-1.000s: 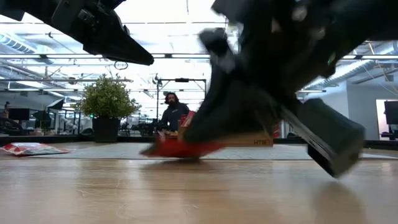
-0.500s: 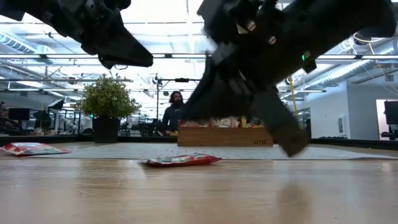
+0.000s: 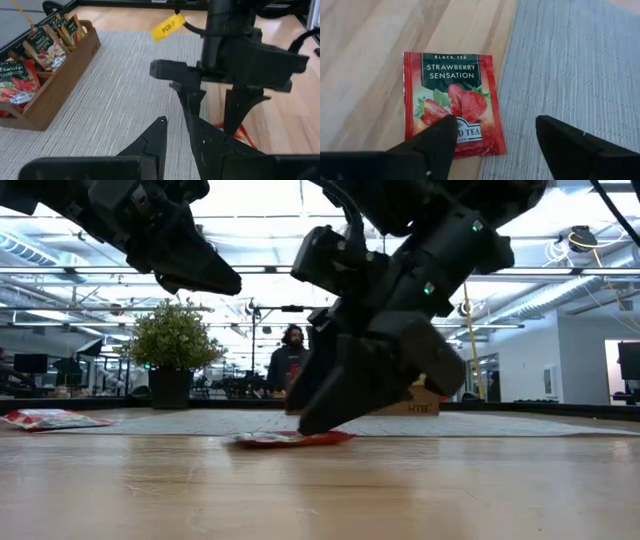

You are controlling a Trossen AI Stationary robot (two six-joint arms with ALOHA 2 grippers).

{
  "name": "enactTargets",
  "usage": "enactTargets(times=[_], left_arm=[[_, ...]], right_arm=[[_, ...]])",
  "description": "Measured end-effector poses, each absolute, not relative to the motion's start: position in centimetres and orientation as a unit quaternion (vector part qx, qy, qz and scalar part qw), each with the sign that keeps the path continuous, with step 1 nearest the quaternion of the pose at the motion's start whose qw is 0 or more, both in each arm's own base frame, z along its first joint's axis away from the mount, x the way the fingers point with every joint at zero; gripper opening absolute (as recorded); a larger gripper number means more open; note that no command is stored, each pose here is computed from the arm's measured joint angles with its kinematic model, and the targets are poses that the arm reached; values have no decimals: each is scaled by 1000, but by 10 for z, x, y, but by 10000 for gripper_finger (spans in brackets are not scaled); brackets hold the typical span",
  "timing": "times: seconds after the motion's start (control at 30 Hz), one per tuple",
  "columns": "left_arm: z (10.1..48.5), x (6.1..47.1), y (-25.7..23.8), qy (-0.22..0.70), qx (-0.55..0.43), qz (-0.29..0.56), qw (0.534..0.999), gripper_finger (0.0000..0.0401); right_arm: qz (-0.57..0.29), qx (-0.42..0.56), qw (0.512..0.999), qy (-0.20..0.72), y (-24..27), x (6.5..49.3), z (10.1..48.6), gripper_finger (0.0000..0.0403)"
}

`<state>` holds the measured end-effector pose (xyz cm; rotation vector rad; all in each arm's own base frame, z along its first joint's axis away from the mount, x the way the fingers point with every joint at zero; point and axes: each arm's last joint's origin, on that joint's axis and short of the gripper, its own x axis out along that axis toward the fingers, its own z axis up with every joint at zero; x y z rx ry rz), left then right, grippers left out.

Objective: Pick & Place Tea
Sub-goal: Put the red tea bag into the left section of the wooden organizer

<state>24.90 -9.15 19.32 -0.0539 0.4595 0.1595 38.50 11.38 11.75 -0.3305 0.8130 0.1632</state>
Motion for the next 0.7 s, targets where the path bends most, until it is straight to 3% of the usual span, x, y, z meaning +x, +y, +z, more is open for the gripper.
enactTargets(times=[0.2, 0.5, 0.7], left_arm=[[193, 249, -91, 228, -22, 78, 970, 88], [193, 249, -91, 230, -25, 79, 970, 88], [193, 249, -90, 230, -26, 81, 969, 88]], right_arm=[[101, -138, 897, 407, 114, 383, 105, 267], [36, -37, 874, 482, 113, 369, 94, 229], [0, 16, 883, 470, 126, 366, 95, 206]])
